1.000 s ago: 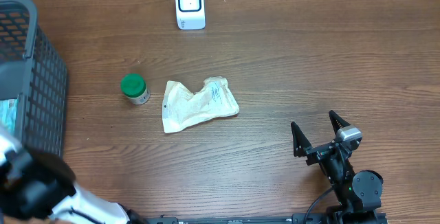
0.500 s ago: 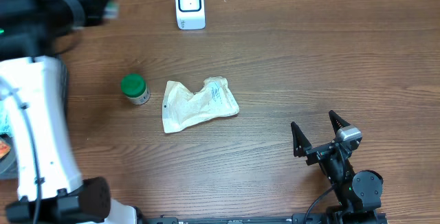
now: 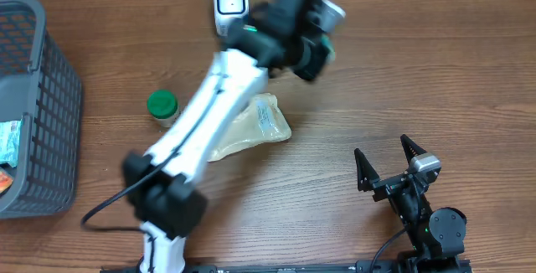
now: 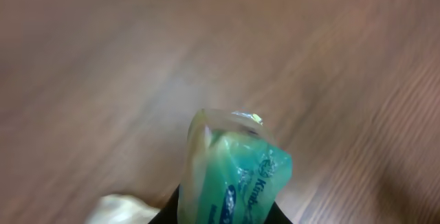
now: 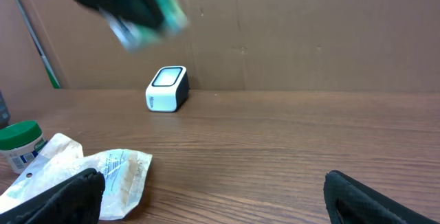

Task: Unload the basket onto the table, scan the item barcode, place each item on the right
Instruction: 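Carry the teal package past the scanner and release it on the table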

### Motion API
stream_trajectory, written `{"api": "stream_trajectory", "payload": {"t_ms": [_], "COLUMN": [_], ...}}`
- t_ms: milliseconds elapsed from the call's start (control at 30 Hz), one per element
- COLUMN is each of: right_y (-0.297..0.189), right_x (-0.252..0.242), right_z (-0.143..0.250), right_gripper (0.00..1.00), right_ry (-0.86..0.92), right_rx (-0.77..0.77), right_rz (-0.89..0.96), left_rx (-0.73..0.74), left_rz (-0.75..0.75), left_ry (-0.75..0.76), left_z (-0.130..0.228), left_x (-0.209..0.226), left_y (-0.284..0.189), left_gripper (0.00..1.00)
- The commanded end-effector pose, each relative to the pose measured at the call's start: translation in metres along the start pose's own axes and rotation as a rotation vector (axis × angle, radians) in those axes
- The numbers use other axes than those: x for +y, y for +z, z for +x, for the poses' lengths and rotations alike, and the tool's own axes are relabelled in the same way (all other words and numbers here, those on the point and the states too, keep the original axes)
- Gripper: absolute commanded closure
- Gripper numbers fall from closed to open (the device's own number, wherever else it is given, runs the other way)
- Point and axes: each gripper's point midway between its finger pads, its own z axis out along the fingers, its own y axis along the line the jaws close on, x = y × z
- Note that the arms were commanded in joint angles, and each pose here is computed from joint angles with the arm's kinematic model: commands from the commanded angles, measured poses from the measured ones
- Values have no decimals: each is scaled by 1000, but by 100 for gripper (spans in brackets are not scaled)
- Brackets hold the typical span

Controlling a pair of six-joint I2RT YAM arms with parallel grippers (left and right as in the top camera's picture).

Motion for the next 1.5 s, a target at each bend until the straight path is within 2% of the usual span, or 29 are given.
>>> {"api": "stream_trajectory", "payload": {"t_ms": [0, 300, 467, 600, 700, 867, 1200, 1233, 1267, 1300, 1333, 1367, 1467], "right_y": [0, 0, 0, 0, 0, 0, 0, 0, 0, 0, 0, 0, 0], "right_x": [1, 1, 1, 1, 1, 1, 1, 1, 1, 1, 1, 1, 1], "right_z": [2, 2, 2, 2, 2, 2, 2, 2, 2, 2, 2, 2, 2], "right_gripper": [0, 0, 0, 0, 0, 0, 0, 0, 0, 0, 0, 0, 0], "right_ry": [2, 2, 2, 2, 2, 2, 2, 2, 2, 2, 2, 2, 2], "right_rx": [-3, -3, -3, -3, -3, -3, -3, -3, -3, -3, -3, -3, -3], "right_rz": [-6, -6, -6, -6, -6, -6, -6, -6, -6, -6, -6, -6, -6], "left_rx": [77, 131, 174, 231, 245, 229, 162, 162, 161, 161, 158, 155, 132], "left_rz": [32, 25, -92, -143, -155, -289, -292, -295, -298, -291, -278, -271, -267], "left_ry": [70, 135, 41, -25, -58, -134, -195, -206, -227, -230, -230, -231, -230], "left_z": [16, 32, 44, 69, 80, 97, 129, 131, 131, 131, 130, 129, 116], "left_x": [-36, -70, -51, -40, -36, -8, 6, 8, 11, 11, 9, 8, 7], "left_y": [38, 49, 53, 68, 78, 96, 141, 142, 141, 142, 142, 143, 137], "left_gripper": [95, 96, 96, 96, 96, 96, 95, 91, 83, 68, 4, 0, 0]}}
